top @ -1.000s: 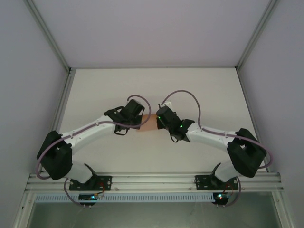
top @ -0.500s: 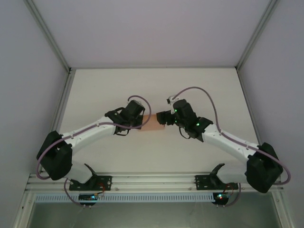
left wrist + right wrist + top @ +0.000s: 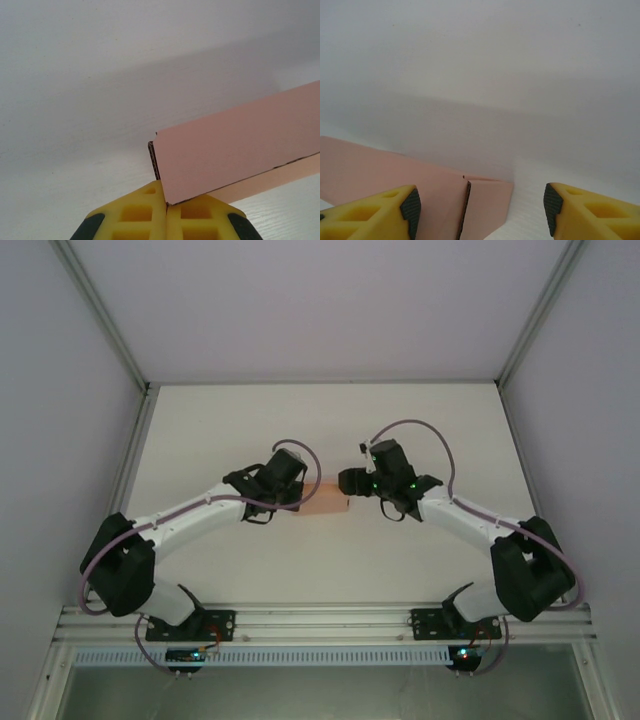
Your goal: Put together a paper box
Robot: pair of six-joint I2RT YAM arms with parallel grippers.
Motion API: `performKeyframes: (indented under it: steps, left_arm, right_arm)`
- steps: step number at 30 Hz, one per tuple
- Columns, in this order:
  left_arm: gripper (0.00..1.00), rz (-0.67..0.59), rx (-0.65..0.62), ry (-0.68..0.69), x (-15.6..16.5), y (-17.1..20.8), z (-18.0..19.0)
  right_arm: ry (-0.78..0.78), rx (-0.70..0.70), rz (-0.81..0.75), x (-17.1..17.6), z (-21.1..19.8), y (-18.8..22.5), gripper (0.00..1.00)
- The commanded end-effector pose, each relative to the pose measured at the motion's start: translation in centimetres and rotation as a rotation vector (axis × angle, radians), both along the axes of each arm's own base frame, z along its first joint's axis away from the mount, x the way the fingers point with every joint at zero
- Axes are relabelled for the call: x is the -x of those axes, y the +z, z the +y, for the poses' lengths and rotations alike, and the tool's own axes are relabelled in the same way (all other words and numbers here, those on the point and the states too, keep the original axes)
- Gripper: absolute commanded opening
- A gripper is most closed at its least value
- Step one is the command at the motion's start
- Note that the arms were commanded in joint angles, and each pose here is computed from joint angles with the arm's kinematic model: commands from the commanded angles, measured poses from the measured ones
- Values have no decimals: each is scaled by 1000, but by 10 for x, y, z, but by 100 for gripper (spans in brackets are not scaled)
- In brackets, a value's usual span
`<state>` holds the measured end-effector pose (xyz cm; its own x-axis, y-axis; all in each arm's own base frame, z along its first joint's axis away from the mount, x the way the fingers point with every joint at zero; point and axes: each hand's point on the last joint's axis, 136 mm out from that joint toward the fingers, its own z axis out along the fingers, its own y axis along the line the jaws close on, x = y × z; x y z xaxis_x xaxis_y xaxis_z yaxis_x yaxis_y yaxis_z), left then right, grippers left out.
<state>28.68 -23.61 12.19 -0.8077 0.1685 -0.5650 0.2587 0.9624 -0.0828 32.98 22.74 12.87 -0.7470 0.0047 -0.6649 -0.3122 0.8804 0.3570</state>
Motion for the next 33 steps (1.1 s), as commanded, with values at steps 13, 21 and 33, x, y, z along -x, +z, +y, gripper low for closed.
performKeyframes:
  steps: [13,21,33]
  left_arm:
    - [86,35,126,-183,37,63,2]
    - [100,47,294,-74,8,58,6]
    - [64,312,455,18,2,-18,11]
  right_arm:
    - [-117,31,178,33,-27,-72,59]
    - [-109,24,208,37,-23,-81,55]
    - [-112,36,248,46,-26,-94,51]
